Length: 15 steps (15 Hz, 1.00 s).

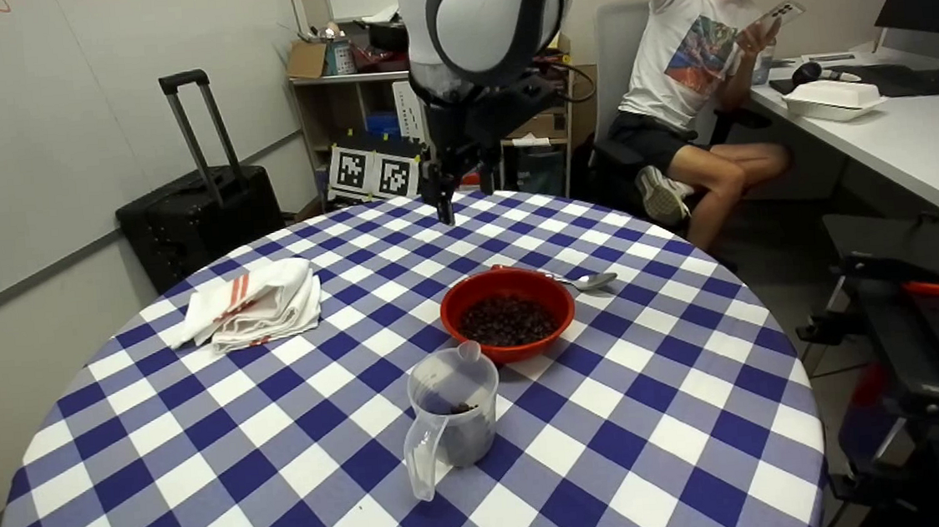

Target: Use the spoon to place coffee beans from the red bowl into the clear jug.

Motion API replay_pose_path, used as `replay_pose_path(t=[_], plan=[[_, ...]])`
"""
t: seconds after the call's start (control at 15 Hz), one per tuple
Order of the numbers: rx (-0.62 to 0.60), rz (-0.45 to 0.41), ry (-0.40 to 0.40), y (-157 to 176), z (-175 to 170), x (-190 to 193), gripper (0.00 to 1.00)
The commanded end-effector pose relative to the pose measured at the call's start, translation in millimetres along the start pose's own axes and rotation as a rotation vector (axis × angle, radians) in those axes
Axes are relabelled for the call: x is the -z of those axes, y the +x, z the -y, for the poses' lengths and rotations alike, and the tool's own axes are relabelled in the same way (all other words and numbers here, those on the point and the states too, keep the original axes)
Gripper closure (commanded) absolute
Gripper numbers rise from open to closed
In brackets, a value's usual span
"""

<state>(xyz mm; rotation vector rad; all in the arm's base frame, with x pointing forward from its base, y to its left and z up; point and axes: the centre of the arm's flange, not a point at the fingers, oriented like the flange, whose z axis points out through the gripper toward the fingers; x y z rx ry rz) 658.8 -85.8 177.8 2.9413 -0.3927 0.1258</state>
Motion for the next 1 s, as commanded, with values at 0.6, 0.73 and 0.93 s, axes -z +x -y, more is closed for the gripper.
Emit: replay_pose_path(t=[0.6, 0.73, 0.93], plan=[[0.121, 0.025, 0.12, -137.5, 42.4, 156.8, 0.0], [0.12, 0.023, 0.123, -113.8, 49.6, 138.3, 0.0], [0.107, 0.024, 0.12, -133.9, 44.0, 155.8, 0.0]])
